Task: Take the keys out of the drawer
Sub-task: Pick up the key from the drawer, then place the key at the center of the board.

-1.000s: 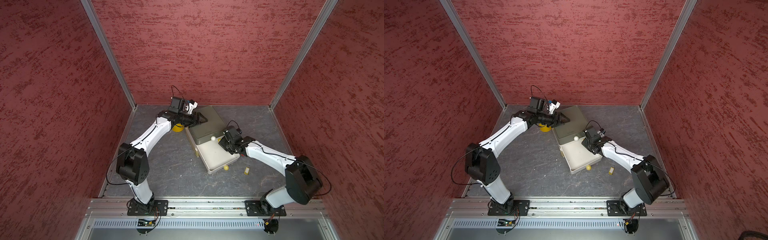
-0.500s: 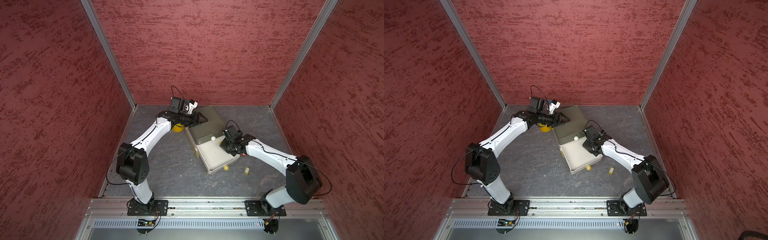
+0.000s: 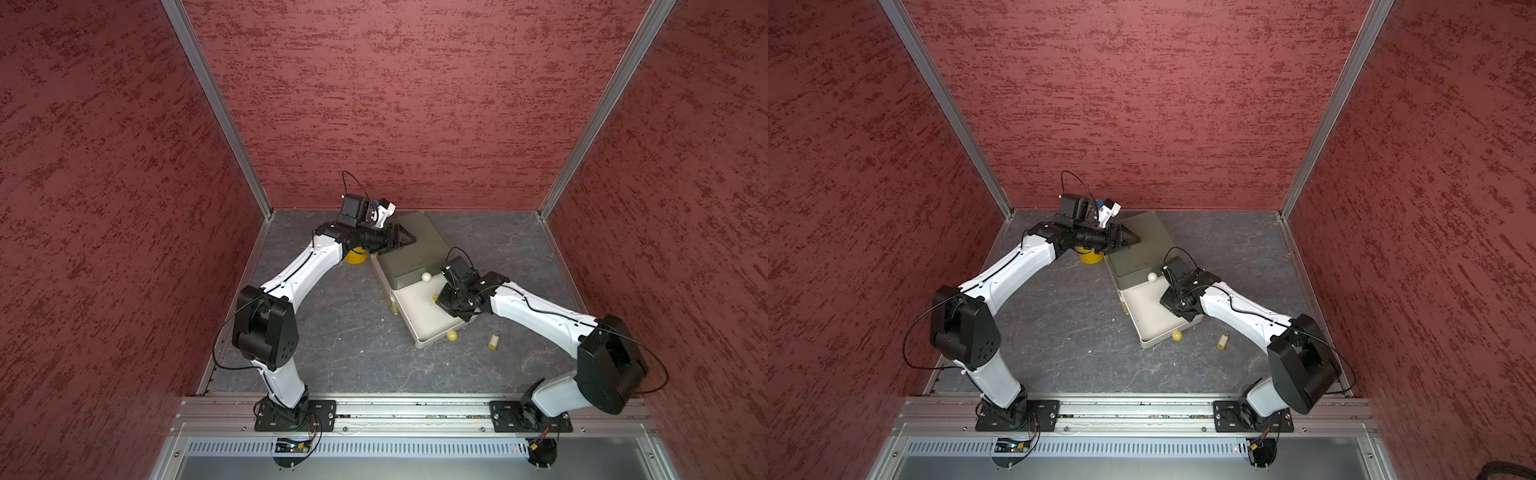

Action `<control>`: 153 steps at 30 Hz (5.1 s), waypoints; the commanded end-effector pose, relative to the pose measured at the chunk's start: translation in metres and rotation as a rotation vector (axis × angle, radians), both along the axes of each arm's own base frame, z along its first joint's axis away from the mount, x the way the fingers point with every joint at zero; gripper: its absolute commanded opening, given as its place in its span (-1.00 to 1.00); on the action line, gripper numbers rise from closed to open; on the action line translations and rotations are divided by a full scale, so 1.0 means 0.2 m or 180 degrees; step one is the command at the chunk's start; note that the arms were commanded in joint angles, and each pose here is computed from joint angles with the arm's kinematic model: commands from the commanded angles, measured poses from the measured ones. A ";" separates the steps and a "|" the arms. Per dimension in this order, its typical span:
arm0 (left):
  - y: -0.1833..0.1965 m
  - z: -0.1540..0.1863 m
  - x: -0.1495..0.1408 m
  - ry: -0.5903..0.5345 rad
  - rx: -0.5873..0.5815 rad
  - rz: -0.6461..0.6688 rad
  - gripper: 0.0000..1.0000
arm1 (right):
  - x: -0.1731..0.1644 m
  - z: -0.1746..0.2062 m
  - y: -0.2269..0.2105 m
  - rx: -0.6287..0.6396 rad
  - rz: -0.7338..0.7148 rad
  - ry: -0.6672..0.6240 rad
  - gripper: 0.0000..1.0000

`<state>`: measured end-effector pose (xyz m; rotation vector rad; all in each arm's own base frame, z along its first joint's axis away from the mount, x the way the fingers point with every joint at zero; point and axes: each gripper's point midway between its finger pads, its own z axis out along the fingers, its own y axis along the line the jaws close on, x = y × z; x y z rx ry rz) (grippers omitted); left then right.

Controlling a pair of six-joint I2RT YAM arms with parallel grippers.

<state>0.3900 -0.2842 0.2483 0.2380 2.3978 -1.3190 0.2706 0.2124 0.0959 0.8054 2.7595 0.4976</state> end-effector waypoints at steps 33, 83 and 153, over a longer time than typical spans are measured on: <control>0.10 -0.40 -0.06 0.0714 0.0363 0.0151 0.32 | -0.07 0.02 -0.04 -0.0442 0.0449 0.0193 -0.31; 0.09 -0.32 -0.03 0.0612 0.0279 0.0175 0.32 | -0.02 0.31 -0.11 -0.0488 0.0362 -0.0297 -1.00; -0.03 -0.08 -0.12 0.0284 0.0363 0.0079 0.33 | -0.19 0.38 -0.86 -0.0273 -0.0806 -0.0374 -1.00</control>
